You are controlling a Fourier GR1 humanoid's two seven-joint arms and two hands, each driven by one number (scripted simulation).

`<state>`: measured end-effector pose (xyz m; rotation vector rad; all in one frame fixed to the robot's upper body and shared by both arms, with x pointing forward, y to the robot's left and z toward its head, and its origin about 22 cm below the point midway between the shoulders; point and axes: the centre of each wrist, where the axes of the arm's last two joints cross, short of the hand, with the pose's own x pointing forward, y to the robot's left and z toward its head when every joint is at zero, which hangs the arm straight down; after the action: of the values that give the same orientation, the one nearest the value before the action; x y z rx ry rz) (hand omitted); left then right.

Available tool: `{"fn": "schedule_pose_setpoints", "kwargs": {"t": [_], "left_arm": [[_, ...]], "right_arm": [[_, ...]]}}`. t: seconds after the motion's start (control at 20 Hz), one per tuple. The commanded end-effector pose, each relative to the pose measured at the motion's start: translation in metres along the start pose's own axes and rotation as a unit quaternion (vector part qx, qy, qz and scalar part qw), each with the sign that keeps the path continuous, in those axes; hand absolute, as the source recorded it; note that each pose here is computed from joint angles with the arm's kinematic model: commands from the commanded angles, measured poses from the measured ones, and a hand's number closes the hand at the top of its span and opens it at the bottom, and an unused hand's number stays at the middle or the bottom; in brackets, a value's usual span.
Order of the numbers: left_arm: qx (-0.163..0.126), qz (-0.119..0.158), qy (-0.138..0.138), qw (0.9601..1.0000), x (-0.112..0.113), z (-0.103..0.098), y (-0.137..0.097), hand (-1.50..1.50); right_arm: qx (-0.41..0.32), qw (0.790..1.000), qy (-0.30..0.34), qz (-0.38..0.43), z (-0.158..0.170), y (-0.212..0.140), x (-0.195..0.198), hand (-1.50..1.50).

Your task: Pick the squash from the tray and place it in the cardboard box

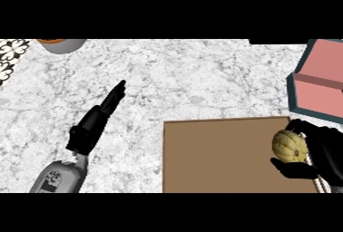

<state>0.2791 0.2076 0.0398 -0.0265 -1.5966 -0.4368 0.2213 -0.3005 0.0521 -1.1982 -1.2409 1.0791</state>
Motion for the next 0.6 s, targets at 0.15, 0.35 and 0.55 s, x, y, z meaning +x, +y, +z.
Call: {"fn": "schedule_pose_setpoints", "kwargs": {"t": [0.15, 0.35, 0.55], "left_arm": [[0.003, 0.000, 0.005, 1.0000, 0.010, 0.004, 0.003, 0.00], [0.011, -0.002, 0.002, 0.9999, -0.008, 0.008, 0.001, 0.00], [0.000, 0.011, 0.004, 0.9999, -0.002, 0.008, -0.005, 0.00]], "right_arm": [[-0.043, 0.996, -0.065, -0.035, 0.024, -0.085, -0.024, 1.50], [-0.077, 0.991, -0.089, -0.067, 0.056, -0.124, -0.008, 1.50], [-0.134, 0.984, -0.062, -0.104, 0.070, -0.162, -0.008, 1.50]]}}
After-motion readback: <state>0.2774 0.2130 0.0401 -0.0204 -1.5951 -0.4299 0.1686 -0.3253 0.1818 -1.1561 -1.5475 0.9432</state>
